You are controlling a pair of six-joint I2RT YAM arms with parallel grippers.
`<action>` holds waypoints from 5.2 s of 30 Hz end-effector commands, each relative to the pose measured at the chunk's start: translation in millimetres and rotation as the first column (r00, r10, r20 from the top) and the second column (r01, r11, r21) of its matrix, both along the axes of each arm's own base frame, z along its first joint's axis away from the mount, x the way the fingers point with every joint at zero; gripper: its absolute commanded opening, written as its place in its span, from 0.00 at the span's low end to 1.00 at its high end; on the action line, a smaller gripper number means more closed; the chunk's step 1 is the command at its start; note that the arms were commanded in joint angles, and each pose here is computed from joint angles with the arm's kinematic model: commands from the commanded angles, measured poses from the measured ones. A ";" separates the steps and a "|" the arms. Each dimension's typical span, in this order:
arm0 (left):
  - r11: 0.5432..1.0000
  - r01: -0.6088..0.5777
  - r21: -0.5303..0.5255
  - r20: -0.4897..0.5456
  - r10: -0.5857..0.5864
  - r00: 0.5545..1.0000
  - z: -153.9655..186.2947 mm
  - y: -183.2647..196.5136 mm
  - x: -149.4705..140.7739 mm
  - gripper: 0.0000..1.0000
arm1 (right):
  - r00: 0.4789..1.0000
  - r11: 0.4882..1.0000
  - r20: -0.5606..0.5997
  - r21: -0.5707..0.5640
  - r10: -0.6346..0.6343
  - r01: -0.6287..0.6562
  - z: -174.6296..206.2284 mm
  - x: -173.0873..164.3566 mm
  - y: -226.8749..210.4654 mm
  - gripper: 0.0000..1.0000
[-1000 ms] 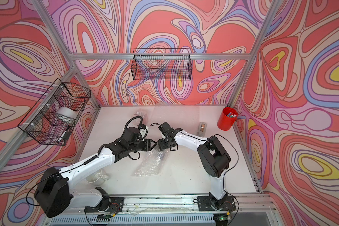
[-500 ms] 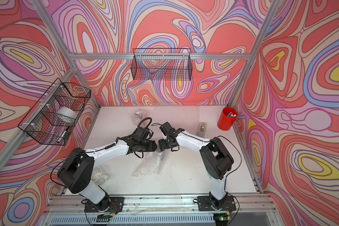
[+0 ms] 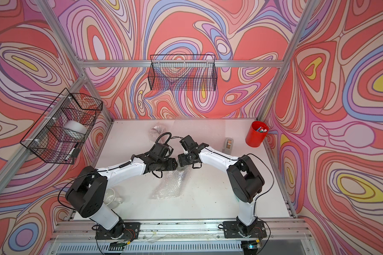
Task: Wrap mugs in bubble wrap
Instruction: Wrap the mug in bubble wrap.
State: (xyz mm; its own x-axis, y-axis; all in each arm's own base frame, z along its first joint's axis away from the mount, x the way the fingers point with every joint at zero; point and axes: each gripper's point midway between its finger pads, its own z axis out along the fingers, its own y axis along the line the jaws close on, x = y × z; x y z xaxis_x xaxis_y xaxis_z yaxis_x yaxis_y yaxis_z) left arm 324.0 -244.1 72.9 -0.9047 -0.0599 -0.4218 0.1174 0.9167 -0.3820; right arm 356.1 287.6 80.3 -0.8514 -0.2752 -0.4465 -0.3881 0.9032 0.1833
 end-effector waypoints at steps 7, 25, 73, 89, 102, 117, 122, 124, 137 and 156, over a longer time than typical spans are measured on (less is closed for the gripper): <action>0.999 -0.040 -0.024 0.041 0.041 0.998 20.2 21.0 -22.2 0.70 | 0.996 0.989 -0.070 -0.142 -0.052 0.041 -43.4 -7.0 -25.3 0.67; 0.959 -0.229 0.166 -0.175 0.257 0.951 -19.1 118.6 -137.2 0.57 | 0.998 0.995 -0.048 -0.098 -0.040 0.035 -26.5 -10.1 -23.0 0.64; 0.989 -0.143 -0.033 -0.100 0.139 0.985 31.7 79.4 -118.6 0.00 | 0.999 0.993 -0.051 -0.120 -0.009 0.003 -30.0 -16.4 -26.5 0.62; 0.951 0.022 -0.310 -0.049 -0.039 0.998 104.2 -0.5 -80.6 0.00 | 0.999 0.995 -0.047 -0.097 0.013 -0.018 -29.5 -21.1 -17.8 0.61; 0.930 -0.334 0.154 -0.020 0.341 0.940 37.8 143.9 -128.2 0.56 | 1.000 0.993 -0.020 -0.115 -0.007 0.004 -23.6 -14.8 -20.6 0.60; 0.987 -0.087 -0.138 0.027 0.091 0.995 56.1 45.0 -30.9 0.05 | 1.000 0.994 -0.027 -0.111 -0.008 0.005 -24.0 -18.0 -21.2 0.59; 0.993 -0.031 -0.114 -0.047 0.026 0.999 23.7 23.6 -45.8 0.00 | 0.999 0.994 -0.030 -0.108 -0.011 0.007 -25.2 -18.8 -21.2 0.59; 0.992 -0.025 -0.121 -0.071 0.017 0.997 10.7 15.2 -50.9 0.00 | 0.999 0.995 -0.034 -0.104 -0.011 0.008 -25.9 -19.3 -20.6 0.59; 0.998 -0.055 -0.014 -0.206 0.051 0.977 -58.4 9.8 -83.2 0.00 | 0.999 0.994 -0.038 -0.107 -0.008 0.004 -27.0 -19.6 -20.5 0.59; 0.958 -0.184 0.221 -0.094 0.209 0.973 -5.9 118.7 -139.4 0.24 | 0.999 0.995 -0.038 -0.100 -0.001 -0.003 -24.8 -18.6 -18.0 0.59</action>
State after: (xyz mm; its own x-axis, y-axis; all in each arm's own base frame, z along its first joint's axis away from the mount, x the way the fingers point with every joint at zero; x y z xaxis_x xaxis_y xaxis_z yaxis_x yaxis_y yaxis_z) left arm 214.1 -174.3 106.8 -0.8869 -0.1824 -0.4244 0.0022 0.9171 -0.3986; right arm 345.0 278.0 59.7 -0.8572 -0.3045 -0.4154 -0.3880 0.9122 0.1320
